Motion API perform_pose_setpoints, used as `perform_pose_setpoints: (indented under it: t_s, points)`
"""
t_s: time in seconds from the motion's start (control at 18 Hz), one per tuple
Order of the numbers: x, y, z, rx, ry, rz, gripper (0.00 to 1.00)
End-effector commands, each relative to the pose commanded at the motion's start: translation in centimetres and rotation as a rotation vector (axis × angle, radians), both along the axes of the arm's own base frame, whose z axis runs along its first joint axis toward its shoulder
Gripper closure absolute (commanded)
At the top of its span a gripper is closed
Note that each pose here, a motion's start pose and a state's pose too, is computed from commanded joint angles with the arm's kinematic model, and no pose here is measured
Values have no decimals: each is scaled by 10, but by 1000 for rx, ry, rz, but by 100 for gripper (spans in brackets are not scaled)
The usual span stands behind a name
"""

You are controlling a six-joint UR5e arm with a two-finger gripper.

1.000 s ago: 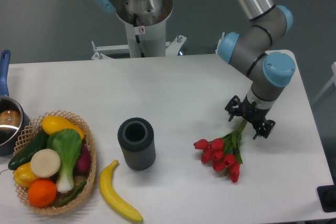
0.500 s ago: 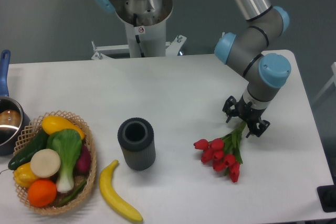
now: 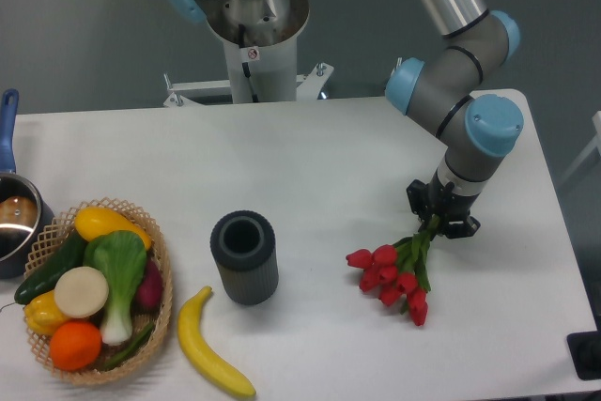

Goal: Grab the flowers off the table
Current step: 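Close the gripper on the tulip stems, then lift the red tulip bunch up off the table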

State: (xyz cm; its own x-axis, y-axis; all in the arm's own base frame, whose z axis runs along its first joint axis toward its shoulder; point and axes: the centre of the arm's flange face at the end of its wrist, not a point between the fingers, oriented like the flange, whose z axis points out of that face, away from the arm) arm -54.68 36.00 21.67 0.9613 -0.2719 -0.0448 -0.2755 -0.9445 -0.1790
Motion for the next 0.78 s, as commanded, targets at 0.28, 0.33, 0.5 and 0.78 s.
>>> perform_pose_setpoints:
  t_s: [0.28, 0.33, 0.5, 0.78]
  points:
    - [0, 8, 50, 171, 29, -2, 78]
    - [1, 11, 60, 236, 26, -4, 78]
    - [-2, 2, 93, 394, 18, 11, 78]
    - [-4, -7, 132, 644, -40, 55, 78]
